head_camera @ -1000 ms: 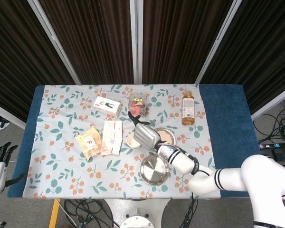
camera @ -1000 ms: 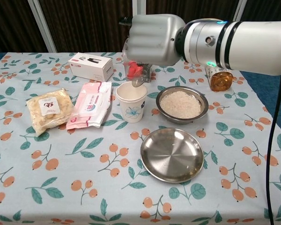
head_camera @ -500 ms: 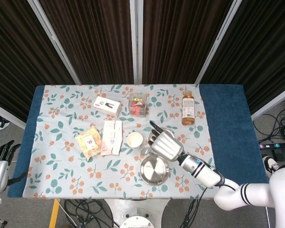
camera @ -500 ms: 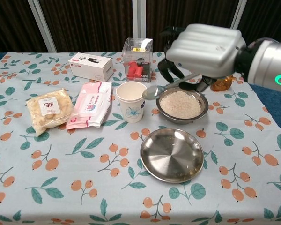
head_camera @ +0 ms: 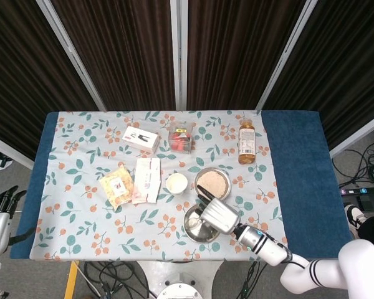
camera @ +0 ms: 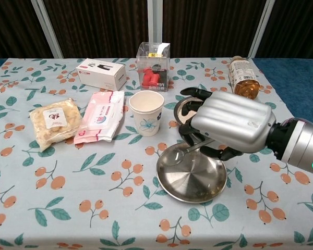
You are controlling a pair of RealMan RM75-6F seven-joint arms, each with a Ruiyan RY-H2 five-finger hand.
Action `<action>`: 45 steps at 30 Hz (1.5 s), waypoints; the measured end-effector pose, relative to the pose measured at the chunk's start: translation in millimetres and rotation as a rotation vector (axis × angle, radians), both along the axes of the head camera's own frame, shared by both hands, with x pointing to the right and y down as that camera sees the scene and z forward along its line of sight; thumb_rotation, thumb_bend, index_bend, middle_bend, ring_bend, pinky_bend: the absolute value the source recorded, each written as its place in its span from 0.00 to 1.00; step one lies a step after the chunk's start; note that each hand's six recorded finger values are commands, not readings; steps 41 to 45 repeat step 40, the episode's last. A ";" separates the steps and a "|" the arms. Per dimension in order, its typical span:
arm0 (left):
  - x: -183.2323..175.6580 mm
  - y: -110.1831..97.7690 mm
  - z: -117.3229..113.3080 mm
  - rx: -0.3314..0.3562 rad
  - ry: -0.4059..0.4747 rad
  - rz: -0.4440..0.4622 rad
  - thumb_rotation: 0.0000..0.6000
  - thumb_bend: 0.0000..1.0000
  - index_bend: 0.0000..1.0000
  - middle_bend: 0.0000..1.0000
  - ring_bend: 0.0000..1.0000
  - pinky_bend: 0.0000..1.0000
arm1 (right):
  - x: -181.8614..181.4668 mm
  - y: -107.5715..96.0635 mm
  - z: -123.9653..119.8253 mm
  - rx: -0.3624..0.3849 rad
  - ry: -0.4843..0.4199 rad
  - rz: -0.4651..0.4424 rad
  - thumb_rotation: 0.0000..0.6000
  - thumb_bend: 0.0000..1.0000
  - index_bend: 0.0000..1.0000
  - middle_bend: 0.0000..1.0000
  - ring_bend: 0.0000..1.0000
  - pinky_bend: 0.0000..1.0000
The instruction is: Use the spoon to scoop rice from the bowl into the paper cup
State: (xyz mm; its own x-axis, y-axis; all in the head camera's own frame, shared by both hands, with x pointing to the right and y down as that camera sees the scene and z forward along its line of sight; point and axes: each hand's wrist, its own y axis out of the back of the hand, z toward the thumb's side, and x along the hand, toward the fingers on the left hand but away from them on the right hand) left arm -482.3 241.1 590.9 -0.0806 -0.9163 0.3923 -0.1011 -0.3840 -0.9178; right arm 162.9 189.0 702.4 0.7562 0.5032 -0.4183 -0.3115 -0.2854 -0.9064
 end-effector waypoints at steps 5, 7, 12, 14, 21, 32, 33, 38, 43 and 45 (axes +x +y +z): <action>-0.3 0.5 1.5 -0.004 0.005 -0.001 1.00 0.06 0.21 0.18 0.13 0.05 | -3.8 8.7 11.4 -0.014 0.000 0.000 1.00 0.30 0.54 0.51 0.18 0.00; -0.1 0.5 1.9 -0.004 0.007 0.000 1.00 0.06 0.21 0.18 0.13 0.05 | -4.4 10.4 14.7 -0.016 0.005 -0.001 1.00 0.29 0.53 0.50 0.18 0.00; -0.9 1.0 2.1 -0.005 0.007 -0.003 1.00 0.07 0.21 0.18 0.13 0.05 | -2.6 12.7 18.9 -0.014 0.023 0.001 1.00 0.27 0.39 0.44 0.15 0.00; -0.7 1.1 2.2 -0.006 0.006 -0.001 1.00 0.07 0.21 0.18 0.13 0.05 | -0.7 13.0 17.3 -0.015 0.024 0.011 1.00 0.27 0.32 0.40 0.12 0.00; 0.4 -1.5 0.9 -0.002 0.005 0.006 1.00 0.07 0.21 0.18 0.13 0.05 | 16.1 -1.4 -9.7 0.034 -0.018 0.093 1.00 0.28 0.27 0.34 0.10 0.00; 5.4 -3.2 7.3 -0.010 0.004 0.014 1.00 0.07 0.21 0.18 0.13 0.05 | 172.4 -38.7 -87.3 0.111 0.033 0.587 1.00 0.29 0.03 0.13 0.00 0.00; 6.6 -3.7 7.5 -0.009 0.003 0.016 1.00 0.06 0.21 0.18 0.13 0.05 | 186.6 -36.3 -93.2 0.105 0.036 0.633 1.00 0.29 0.02 0.12 0.00 0.00; 13.4 -6.9 7.7 -0.001 -0.007 0.031 1.00 0.06 0.21 0.18 0.13 0.05 | 238.7 -13.8 -120.1 0.069 -0.007 0.836 1.00 0.29 0.01 0.12 0.00 0.00; 15.8 -8.2 7.5 0.002 -0.015 0.035 1.00 0.06 0.21 0.18 0.13 0.05 | 249.3 -7.0 -128.3 0.068 -0.029 0.878 1.00 0.30 0.01 0.12 0.00 0.00; 15.8 -8.2 7.5 0.002 -0.015 0.035 1.00 0.06 0.21 0.18 0.13 0.05 | 249.3 -7.0 -128.3 0.068 -0.029 0.878 1.00 0.30 0.01 0.12 0.00 0.00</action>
